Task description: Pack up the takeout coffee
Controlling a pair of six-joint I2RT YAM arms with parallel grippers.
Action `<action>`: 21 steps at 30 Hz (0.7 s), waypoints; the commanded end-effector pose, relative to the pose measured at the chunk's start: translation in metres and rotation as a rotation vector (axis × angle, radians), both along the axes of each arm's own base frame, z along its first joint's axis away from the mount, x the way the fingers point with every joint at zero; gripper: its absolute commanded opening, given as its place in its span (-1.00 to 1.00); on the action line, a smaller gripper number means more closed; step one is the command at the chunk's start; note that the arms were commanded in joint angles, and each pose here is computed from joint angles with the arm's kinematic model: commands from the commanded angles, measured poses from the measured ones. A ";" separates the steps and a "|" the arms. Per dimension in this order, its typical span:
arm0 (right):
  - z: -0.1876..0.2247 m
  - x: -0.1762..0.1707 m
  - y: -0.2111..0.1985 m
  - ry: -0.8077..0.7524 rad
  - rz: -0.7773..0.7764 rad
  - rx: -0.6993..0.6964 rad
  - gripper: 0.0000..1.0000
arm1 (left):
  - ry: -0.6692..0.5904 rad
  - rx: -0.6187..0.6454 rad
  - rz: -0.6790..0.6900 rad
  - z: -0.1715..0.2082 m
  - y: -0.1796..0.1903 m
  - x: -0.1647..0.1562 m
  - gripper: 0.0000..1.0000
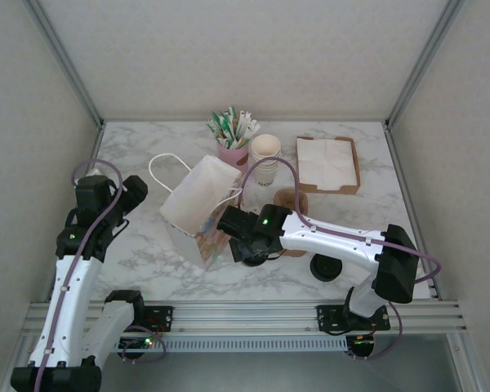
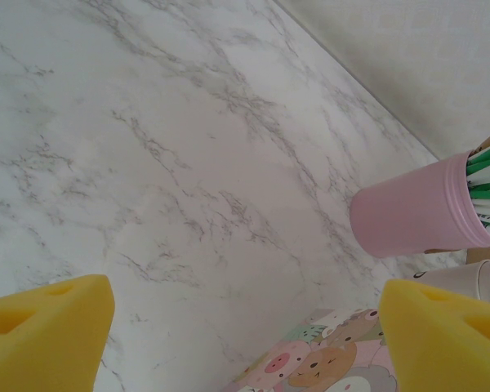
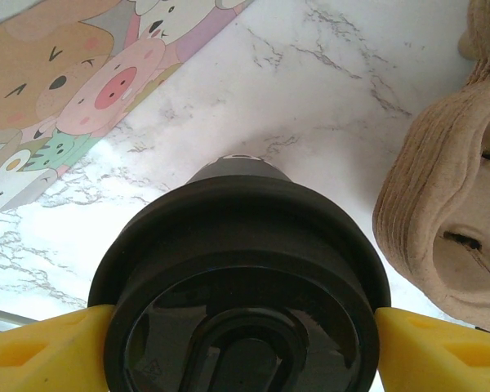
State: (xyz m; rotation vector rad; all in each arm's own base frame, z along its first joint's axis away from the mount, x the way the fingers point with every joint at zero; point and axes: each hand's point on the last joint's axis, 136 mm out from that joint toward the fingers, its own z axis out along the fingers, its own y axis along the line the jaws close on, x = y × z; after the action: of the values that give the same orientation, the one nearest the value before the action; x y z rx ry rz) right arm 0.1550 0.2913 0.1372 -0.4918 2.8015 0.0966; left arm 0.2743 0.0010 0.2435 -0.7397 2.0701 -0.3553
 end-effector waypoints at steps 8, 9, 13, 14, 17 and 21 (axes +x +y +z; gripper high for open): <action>-0.003 0.005 -0.009 -0.026 -0.028 -0.080 0.47 | 0.005 -0.016 0.007 0.000 0.001 -0.001 0.69; -0.003 0.005 -0.009 -0.028 -0.029 -0.081 0.44 | 0.006 -0.016 0.007 0.000 0.001 -0.001 0.69; 0.000 0.006 -0.006 -0.031 -0.023 -0.064 0.52 | 0.006 -0.015 0.008 0.000 0.001 -0.001 0.69; 0.001 0.006 -0.006 -0.034 -0.025 -0.061 0.58 | 0.005 -0.015 0.008 0.001 0.001 -0.001 0.69; 0.005 0.007 -0.006 -0.041 -0.031 -0.054 0.70 | 0.007 -0.015 0.008 0.000 0.001 -0.001 0.69; 0.008 0.007 -0.004 -0.045 -0.034 -0.036 0.73 | 0.006 -0.015 0.008 0.000 0.001 -0.001 0.69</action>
State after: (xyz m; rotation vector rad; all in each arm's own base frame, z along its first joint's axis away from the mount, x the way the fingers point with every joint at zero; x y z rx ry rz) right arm 0.1589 0.2869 0.1344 -0.4708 2.8001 0.0305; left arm 0.2743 0.0010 0.2435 -0.7397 2.0701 -0.3553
